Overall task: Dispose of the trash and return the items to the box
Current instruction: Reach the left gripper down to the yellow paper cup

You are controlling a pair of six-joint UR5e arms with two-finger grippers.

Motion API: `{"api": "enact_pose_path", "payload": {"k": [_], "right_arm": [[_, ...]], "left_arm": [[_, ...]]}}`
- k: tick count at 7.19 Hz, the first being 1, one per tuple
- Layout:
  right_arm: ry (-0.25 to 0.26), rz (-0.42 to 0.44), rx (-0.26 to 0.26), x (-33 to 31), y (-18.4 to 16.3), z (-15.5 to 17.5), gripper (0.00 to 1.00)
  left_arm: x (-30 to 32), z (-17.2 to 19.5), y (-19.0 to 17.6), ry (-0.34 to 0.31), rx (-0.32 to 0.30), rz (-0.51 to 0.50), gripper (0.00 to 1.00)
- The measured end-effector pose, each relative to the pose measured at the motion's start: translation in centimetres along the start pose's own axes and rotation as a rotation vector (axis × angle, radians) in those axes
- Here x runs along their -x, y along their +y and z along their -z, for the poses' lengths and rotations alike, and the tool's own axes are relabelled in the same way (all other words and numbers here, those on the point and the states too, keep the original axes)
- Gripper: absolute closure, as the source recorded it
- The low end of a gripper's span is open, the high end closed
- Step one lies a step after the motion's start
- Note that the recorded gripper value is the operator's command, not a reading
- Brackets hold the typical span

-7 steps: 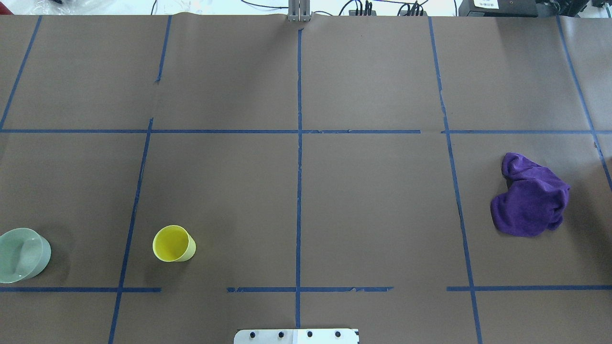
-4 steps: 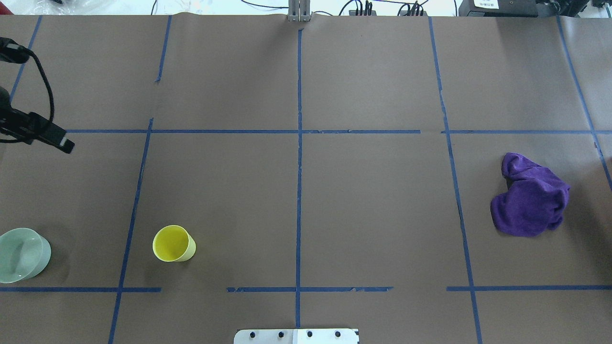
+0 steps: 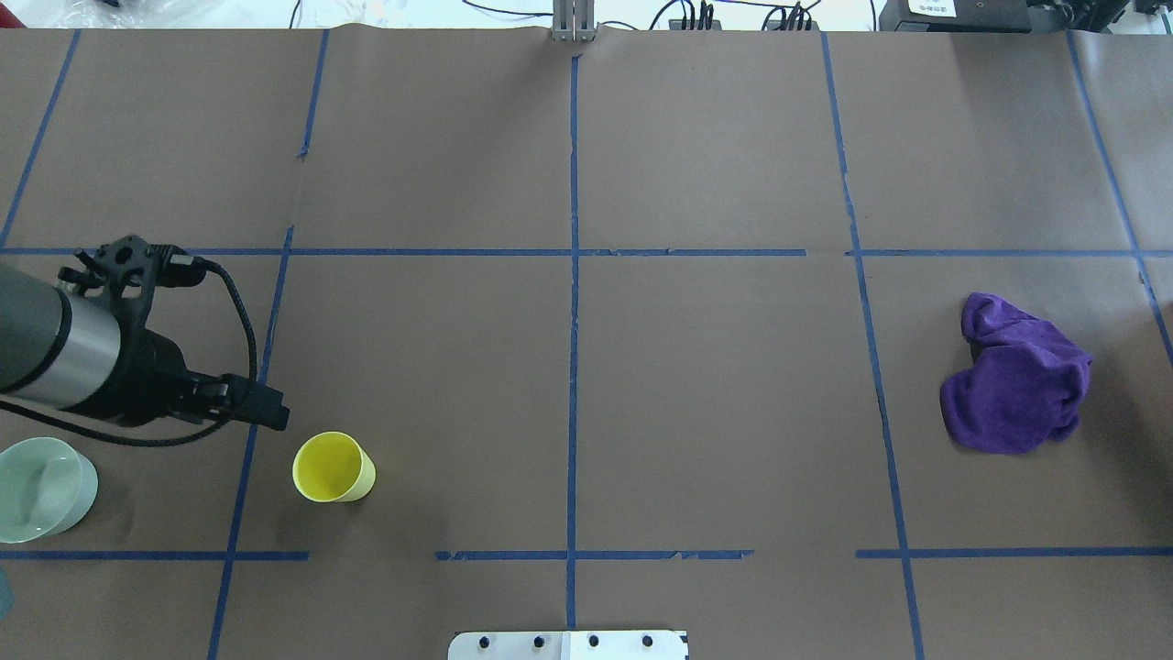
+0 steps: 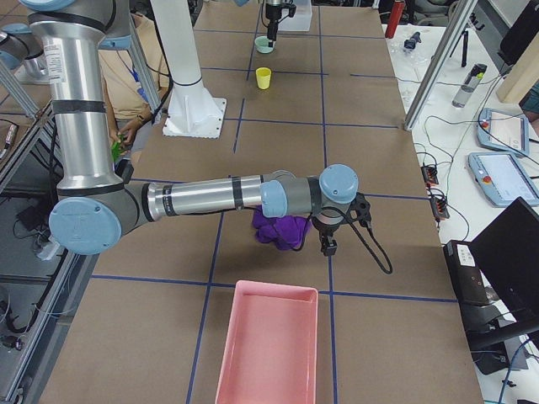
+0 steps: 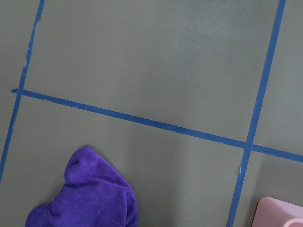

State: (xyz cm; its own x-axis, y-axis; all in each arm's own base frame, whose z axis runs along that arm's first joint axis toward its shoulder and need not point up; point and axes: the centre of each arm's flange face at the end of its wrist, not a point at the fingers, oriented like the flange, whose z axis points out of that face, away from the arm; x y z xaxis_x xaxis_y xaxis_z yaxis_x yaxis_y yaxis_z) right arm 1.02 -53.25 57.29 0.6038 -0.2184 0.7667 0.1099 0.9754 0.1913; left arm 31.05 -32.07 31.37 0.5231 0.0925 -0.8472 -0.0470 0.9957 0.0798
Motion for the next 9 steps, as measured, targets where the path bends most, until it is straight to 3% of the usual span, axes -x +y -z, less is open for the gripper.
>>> {"api": "enact_pose_path", "payload": {"k": [2, 6, 9], "right_arm": [[0.000, 0.006, -0.003, 0.2, -0.1, 0.1, 0.00], [-0.002, 0.016, 0.000, 0.7, -0.2, 0.0, 0.00], [-0.002, 0.019, 0.001, 0.8, -0.3, -0.1, 0.00]], "left_arm": [[0.4, -3.1, 2.7, -0.004, -0.009, 0.046, 0.01], [1.0, -9.0, 0.7, -0.071, -0.020, 0.073, 0.01], [1.1, -10.9, 0.3, -0.094, -0.012, 0.076, 0.04]]}}
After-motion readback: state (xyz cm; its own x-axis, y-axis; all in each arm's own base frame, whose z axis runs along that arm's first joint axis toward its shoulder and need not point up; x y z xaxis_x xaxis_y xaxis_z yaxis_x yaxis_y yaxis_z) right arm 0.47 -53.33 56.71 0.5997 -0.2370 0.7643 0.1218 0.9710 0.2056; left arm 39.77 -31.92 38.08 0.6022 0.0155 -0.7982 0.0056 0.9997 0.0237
